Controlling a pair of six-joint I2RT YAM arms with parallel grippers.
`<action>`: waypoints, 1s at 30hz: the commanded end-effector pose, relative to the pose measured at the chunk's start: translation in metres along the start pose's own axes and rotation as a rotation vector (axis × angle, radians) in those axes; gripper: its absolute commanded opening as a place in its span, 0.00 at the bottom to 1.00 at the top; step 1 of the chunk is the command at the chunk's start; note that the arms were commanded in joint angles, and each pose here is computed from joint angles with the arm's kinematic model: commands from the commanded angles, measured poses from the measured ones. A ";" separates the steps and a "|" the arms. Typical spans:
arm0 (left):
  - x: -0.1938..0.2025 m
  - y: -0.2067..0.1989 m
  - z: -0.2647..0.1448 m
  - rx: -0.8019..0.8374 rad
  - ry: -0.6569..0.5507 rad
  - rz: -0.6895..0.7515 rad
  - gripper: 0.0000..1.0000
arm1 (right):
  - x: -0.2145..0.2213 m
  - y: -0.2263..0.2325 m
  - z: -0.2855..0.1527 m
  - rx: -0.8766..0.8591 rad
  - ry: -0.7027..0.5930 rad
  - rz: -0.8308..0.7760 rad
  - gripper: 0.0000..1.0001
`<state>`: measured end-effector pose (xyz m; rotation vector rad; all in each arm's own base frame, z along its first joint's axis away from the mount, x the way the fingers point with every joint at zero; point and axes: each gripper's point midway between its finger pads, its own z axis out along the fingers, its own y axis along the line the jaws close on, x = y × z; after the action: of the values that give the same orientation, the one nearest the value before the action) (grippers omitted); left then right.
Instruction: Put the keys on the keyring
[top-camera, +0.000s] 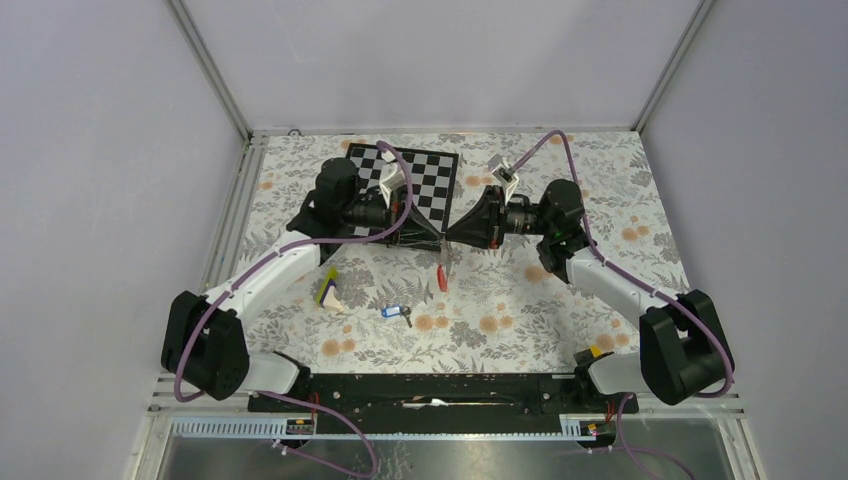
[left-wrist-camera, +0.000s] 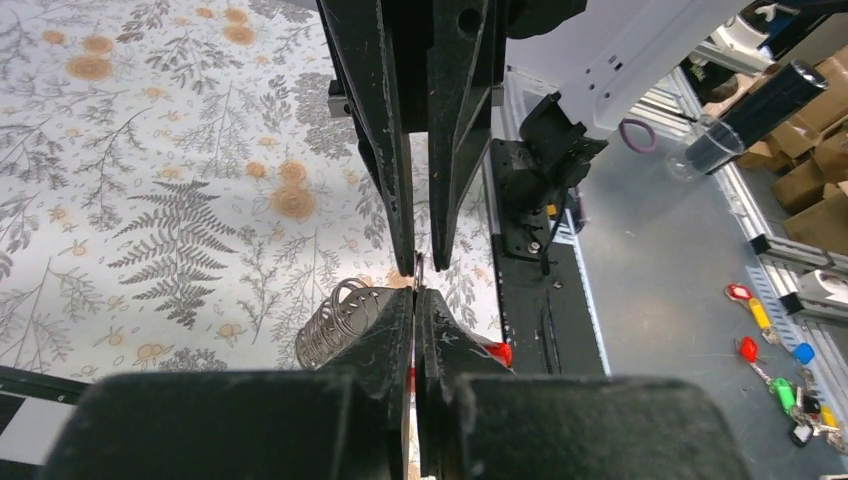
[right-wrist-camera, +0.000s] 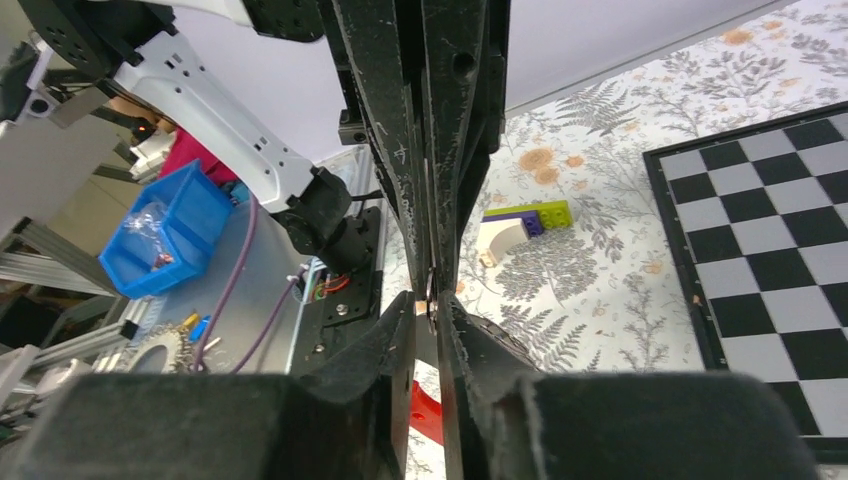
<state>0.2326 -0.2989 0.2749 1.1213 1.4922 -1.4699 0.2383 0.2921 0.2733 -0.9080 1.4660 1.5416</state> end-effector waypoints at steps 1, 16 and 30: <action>-0.006 0.000 -0.005 -0.059 0.074 0.171 0.00 | -0.005 -0.007 -0.007 0.041 0.019 -0.121 0.29; 0.013 0.005 0.015 -0.251 0.509 0.437 0.00 | 0.016 -0.012 -0.027 0.102 0.206 -0.368 0.55; 0.014 0.000 0.027 -0.217 0.501 0.399 0.00 | 0.031 -0.001 -0.026 0.031 0.202 -0.329 0.46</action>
<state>0.2234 -0.3132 0.2352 1.6351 1.6706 -0.7457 0.2309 0.2662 0.2288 -1.2322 1.4747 1.1943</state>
